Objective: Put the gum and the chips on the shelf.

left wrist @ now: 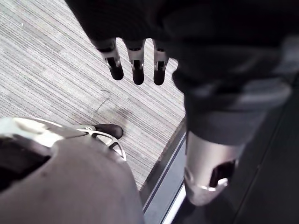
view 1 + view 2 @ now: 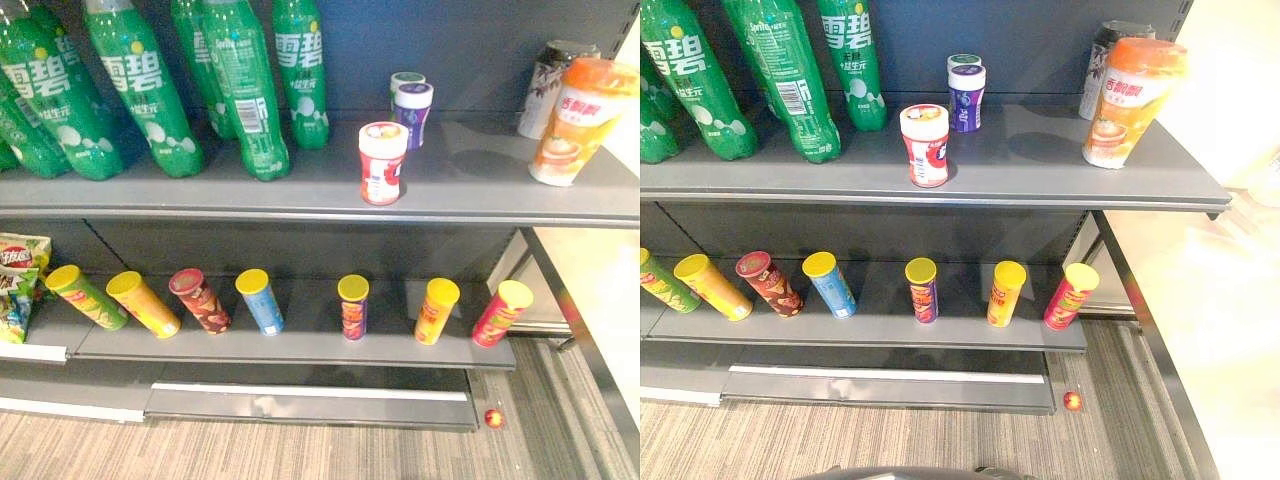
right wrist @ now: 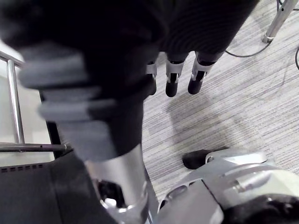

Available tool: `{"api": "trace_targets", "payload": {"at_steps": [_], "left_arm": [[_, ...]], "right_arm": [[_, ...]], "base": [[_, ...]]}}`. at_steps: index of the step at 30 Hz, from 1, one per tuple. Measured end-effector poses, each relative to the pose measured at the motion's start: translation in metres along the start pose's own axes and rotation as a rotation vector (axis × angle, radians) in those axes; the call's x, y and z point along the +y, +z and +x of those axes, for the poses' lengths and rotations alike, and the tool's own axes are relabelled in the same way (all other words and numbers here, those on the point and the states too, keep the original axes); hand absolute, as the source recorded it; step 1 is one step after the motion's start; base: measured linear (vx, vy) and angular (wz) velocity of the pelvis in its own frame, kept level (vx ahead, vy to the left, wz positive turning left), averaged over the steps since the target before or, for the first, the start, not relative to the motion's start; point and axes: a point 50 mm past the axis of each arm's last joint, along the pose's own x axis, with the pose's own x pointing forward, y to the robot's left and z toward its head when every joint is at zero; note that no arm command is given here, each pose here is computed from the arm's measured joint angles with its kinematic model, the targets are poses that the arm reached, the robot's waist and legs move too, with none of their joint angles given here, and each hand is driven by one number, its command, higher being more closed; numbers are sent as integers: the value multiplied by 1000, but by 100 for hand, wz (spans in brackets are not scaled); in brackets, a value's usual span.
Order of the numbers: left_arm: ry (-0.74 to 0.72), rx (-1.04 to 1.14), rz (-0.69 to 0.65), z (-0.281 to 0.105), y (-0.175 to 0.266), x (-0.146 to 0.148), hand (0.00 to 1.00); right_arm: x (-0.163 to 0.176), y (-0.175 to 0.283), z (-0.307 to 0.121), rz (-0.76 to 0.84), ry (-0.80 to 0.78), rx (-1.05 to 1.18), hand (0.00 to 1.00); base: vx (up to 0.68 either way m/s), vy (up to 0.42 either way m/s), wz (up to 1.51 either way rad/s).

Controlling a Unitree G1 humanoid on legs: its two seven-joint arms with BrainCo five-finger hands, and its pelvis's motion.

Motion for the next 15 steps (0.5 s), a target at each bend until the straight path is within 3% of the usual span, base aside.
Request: {"api": "trace_targets", "payload": {"at_steps": [15], "left_arm": [[1,13,-28,0,-1,-1,0]], "right_arm": [[1,2,1,22,-17,13,0]], "base": [[6,-1,1]]}}
